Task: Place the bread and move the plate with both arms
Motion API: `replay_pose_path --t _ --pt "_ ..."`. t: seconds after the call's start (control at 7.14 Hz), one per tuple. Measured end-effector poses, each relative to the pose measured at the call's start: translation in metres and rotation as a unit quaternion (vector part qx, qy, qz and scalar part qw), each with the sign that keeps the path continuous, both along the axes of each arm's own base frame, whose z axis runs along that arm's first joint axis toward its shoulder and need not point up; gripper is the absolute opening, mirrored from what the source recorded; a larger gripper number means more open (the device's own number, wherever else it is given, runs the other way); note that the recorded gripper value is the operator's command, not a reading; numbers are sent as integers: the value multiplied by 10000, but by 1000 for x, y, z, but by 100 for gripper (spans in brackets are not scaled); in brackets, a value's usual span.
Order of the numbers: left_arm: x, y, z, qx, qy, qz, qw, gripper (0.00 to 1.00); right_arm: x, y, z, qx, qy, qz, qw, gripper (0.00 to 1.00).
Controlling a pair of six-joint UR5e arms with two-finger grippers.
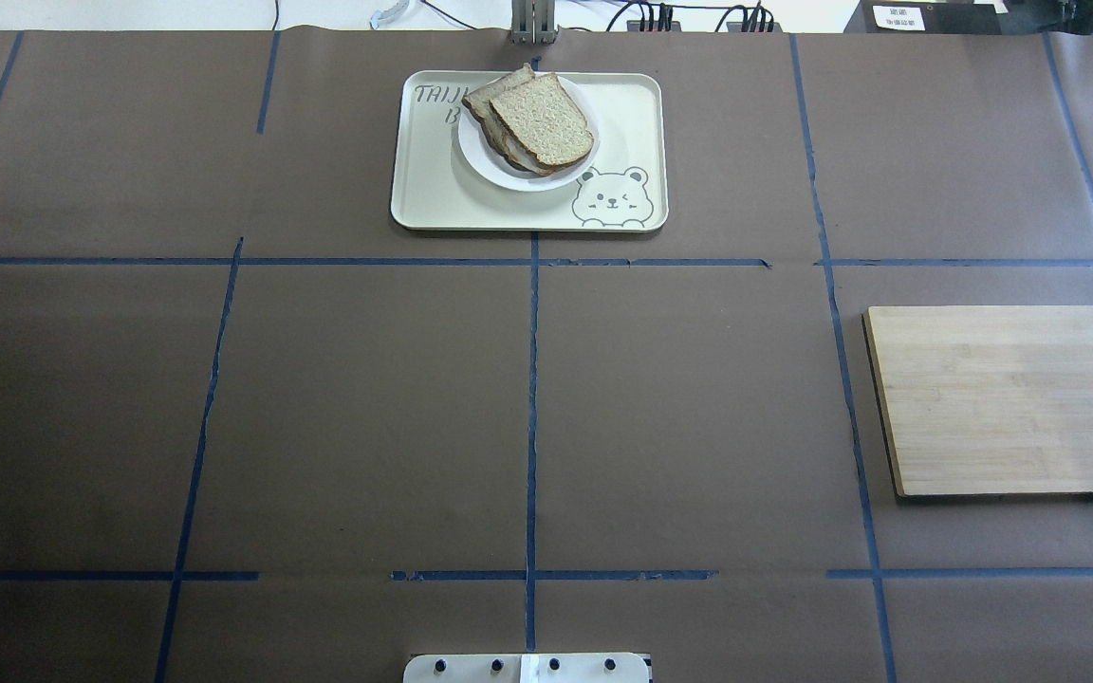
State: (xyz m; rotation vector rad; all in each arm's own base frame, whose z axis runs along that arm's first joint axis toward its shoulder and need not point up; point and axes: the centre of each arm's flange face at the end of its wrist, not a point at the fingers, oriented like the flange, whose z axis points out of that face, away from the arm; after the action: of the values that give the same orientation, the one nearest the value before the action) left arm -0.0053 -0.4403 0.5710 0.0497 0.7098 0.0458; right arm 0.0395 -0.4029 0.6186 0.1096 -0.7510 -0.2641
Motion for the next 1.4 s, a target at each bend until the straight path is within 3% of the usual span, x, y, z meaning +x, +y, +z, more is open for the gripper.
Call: replay_pose_path --t 0.14,0.56,1.4 --pt "-17 19 18 -27 -9 47 10000 100 0 0 0 -1 3 0 10000 100" --pt "-50 45 44 378 -71 535 9978 100 0 1 2 -19 5 1 10000 100" --pt "-54 52 67 183 -55 553 9983 100 0 2 6 -69 2 5 10000 100"
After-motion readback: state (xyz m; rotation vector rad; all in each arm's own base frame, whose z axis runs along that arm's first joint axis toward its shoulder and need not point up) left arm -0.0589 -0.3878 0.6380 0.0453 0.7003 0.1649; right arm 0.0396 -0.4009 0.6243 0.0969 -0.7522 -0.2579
